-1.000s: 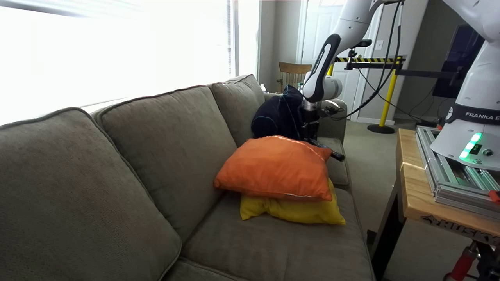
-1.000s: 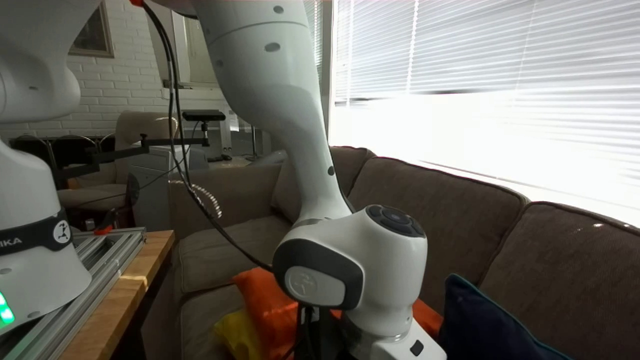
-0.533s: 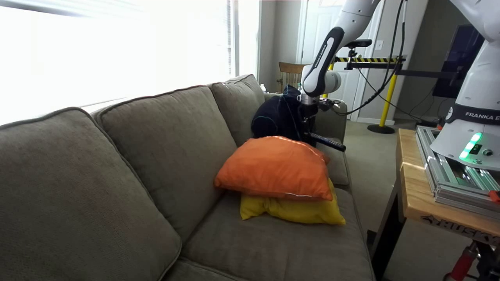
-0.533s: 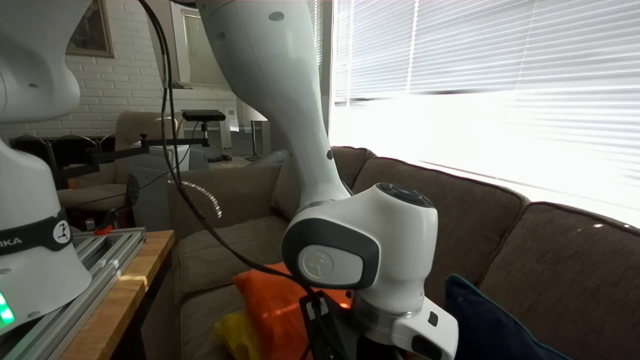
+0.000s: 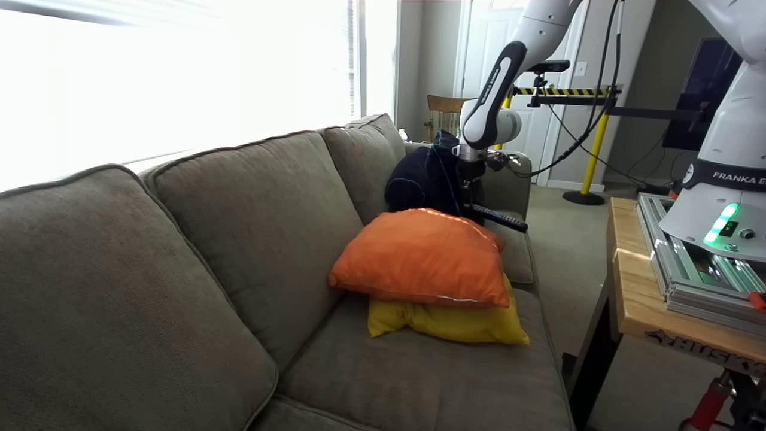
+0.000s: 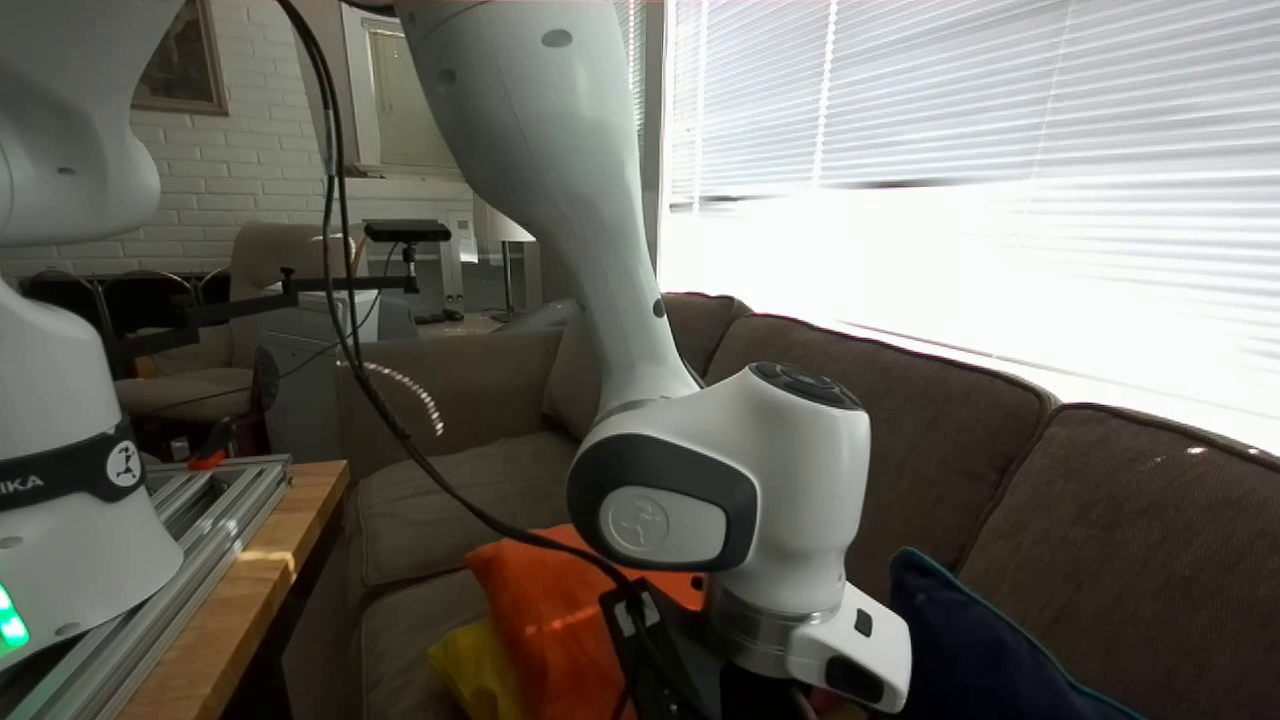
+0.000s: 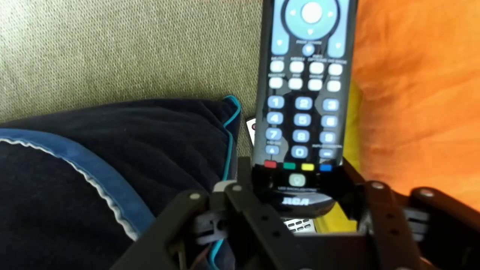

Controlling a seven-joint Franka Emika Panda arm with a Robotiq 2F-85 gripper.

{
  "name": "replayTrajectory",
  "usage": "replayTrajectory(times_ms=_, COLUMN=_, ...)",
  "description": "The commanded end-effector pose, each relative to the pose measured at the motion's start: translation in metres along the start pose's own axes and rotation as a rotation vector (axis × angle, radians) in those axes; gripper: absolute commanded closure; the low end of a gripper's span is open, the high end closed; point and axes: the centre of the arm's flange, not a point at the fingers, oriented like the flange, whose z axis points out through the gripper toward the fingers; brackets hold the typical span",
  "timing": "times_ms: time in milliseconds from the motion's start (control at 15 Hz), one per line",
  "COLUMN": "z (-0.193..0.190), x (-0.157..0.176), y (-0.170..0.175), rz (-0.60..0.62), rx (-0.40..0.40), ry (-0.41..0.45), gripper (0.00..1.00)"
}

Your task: Put the remotes on the seat

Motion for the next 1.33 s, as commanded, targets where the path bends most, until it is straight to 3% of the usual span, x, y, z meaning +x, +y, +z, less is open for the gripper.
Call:
replayTrajectory(times_ms=0, z=-0.002, x=0.013, y=-0.007, rz=-0.115, rx=-0.015, ry=0.028, gripper=0.71)
replayTrajectory(times_ms=400, z=0.002, x=0.04, y=-0.022, rz=-0.219, rx=-0.063, ry=0.076, gripper=0.71)
replayTrajectory(times_ms=1267, z=0.033, x=0.103, y=-0.052, rz=-0.295, rx=-0.087, ry=0.171, gripper=0.71)
